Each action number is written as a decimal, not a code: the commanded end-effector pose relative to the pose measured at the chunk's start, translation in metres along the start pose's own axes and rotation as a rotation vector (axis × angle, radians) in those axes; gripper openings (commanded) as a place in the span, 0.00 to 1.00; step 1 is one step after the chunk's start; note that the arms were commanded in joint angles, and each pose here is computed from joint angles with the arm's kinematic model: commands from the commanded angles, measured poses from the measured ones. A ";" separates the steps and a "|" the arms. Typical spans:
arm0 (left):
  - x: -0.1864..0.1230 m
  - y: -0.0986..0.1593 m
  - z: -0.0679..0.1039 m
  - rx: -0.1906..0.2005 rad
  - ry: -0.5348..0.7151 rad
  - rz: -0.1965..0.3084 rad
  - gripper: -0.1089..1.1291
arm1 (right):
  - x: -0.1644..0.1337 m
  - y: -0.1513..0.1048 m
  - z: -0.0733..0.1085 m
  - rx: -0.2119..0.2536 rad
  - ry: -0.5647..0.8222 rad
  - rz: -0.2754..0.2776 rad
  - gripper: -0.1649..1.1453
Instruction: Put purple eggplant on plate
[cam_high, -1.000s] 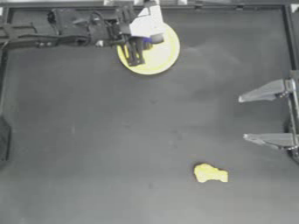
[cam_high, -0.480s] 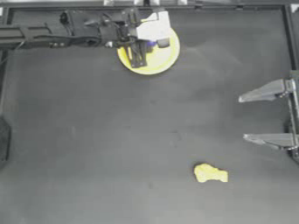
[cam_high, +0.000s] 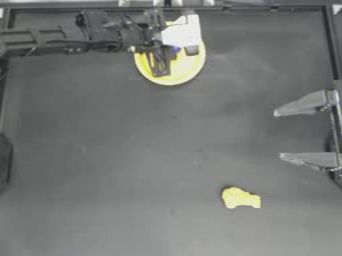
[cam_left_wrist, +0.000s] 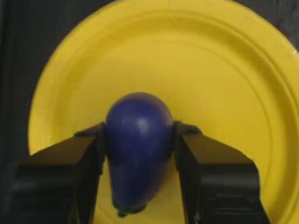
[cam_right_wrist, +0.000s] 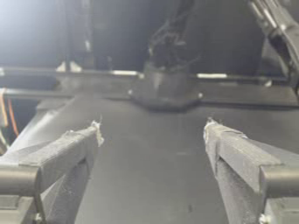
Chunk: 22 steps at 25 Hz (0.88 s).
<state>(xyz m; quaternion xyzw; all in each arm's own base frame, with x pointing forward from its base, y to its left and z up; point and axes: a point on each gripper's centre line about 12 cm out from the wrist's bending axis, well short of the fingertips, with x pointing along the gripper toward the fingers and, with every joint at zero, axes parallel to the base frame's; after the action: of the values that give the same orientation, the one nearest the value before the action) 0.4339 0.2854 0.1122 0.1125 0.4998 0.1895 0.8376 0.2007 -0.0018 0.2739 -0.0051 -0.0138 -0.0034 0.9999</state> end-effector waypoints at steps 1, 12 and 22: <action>-0.020 0.015 0.022 -0.017 -0.049 0.031 0.73 | -0.001 -0.001 0.004 0.003 -0.018 -0.008 0.89; -0.034 0.024 0.035 -0.053 -0.090 0.039 0.91 | -0.003 -0.001 0.003 0.004 -0.021 -0.008 0.89; -0.081 0.046 0.053 -0.066 -0.176 0.091 0.92 | -0.003 -0.001 0.004 0.004 -0.023 -0.008 0.89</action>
<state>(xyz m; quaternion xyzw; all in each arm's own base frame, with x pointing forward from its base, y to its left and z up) 0.4383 0.2912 0.1345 0.0983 0.4848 0.2040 0.8448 0.1969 -0.0027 0.2728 -0.0044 -0.0176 -0.0060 0.9998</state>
